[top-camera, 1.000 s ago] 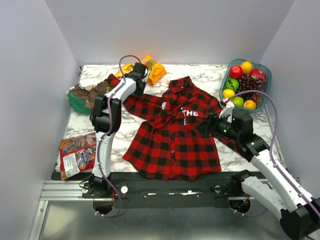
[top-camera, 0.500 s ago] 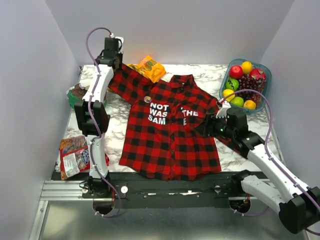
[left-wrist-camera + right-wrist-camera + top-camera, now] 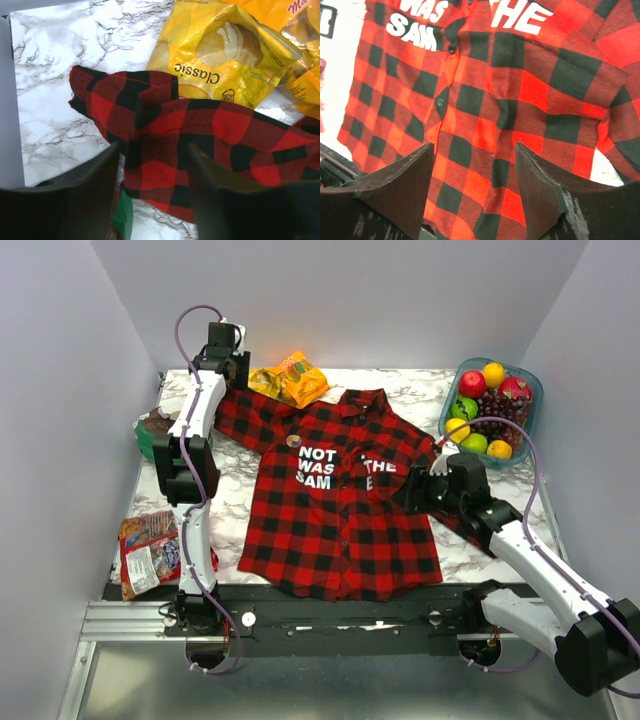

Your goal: Pin the brooch onto the clothing

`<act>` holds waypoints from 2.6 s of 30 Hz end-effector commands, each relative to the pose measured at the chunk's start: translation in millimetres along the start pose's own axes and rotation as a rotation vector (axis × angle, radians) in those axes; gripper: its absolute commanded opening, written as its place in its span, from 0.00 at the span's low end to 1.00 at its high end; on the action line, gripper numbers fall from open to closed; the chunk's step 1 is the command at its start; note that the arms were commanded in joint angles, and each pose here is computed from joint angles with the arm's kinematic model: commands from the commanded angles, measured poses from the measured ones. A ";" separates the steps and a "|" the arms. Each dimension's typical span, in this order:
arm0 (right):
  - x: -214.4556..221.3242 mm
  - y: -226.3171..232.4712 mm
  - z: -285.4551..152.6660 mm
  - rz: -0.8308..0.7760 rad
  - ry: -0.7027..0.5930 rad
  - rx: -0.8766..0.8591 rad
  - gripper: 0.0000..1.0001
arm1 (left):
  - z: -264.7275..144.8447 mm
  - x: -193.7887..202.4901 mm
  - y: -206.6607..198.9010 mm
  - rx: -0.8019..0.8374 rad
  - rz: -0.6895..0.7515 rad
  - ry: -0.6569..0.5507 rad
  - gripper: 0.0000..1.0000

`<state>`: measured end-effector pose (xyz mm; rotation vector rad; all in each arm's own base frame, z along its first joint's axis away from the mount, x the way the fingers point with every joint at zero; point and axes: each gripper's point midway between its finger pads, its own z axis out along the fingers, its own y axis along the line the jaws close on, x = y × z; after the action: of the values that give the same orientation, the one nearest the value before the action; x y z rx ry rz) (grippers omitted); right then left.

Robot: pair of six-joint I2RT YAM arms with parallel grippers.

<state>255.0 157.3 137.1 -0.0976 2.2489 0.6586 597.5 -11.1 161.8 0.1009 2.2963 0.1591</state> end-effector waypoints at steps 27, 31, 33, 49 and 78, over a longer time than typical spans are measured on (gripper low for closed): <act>125.8 -31.2 14.0 0.041 0.336 0.438 0.73 | -180.1 98.6 -149.1 0.476 -0.037 -0.088 0.95; 142.5 -32.9 16.9 0.038 0.393 0.459 0.63 | -185.8 91.5 -144.5 0.462 -0.021 -0.106 0.96; 150.5 -28.1 17.6 0.050 0.417 0.446 0.50 | -188.5 90.7 -143.6 0.462 -0.018 -0.111 0.96; 190.1 5.0 -18.3 0.136 0.516 0.401 0.15 | -194.5 87.2 -133.7 0.422 0.008 -0.120 0.96; -0.3 -168.5 -36.5 0.327 0.106 0.711 0.76 | -207.0 89.5 -161.5 0.518 0.041 -0.128 0.96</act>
<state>282.2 18.2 111.5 0.6467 2.4097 0.1355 381.9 -167.9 189.3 0.3885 2.2085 -0.3676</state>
